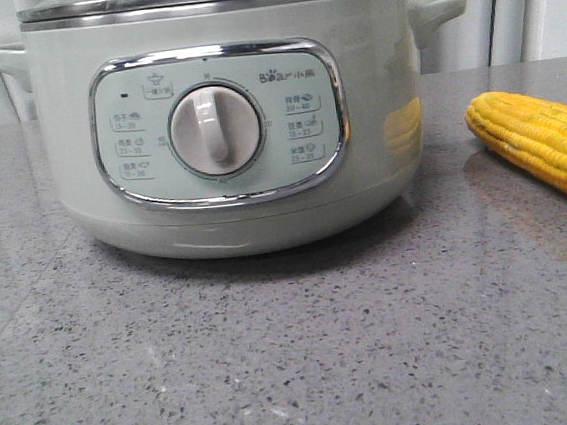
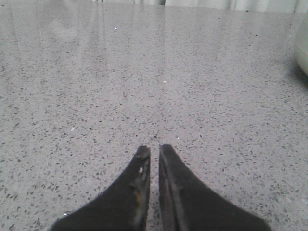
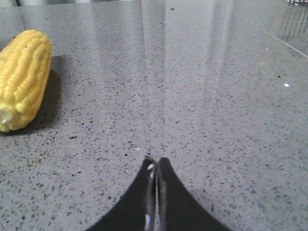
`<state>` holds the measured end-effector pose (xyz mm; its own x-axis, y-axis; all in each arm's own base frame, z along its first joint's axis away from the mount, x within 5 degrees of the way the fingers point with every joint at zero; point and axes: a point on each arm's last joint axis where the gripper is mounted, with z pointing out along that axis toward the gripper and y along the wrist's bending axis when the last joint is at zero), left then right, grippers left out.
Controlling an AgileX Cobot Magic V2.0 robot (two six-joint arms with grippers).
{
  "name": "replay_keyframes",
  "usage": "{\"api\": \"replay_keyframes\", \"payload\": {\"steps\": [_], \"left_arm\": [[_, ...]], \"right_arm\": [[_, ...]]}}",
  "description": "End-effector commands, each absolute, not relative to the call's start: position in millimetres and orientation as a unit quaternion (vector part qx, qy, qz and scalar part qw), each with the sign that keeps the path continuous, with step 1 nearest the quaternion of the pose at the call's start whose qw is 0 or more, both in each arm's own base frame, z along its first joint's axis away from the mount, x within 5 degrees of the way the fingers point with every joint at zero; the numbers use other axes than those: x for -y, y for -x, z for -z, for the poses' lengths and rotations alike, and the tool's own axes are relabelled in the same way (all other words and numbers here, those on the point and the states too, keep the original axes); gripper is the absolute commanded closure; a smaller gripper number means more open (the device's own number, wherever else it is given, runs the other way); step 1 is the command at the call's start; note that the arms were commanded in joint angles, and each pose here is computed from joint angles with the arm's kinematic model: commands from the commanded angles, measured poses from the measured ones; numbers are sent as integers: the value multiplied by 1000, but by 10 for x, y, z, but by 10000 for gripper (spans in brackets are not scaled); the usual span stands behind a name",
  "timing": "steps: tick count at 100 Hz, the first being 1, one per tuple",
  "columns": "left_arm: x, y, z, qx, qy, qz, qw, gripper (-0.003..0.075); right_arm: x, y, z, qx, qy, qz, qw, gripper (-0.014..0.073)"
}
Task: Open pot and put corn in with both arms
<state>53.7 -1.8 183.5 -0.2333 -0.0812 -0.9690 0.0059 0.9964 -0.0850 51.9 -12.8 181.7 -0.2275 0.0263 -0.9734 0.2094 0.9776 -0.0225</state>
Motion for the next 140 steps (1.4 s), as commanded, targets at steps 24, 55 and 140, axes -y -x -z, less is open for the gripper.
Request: {"api": "replay_keyframes", "payload": {"steps": [24, 55, 140], "left_arm": [[22, -536, -1836, -762, 28, 45, 646, 741], [19, -546, -1920, -730, 28, 46, 681, 741], [14, -548, -1949, -720, 17, 33, 693, 741]], "right_arm": [[128, -521, -1810, -763, -68, 82, 637, 659], [117, -536, -1915, -725, -59, 82, 681, 659], [106, -541, -1999, -694, -52, 82, 714, 659]]}}
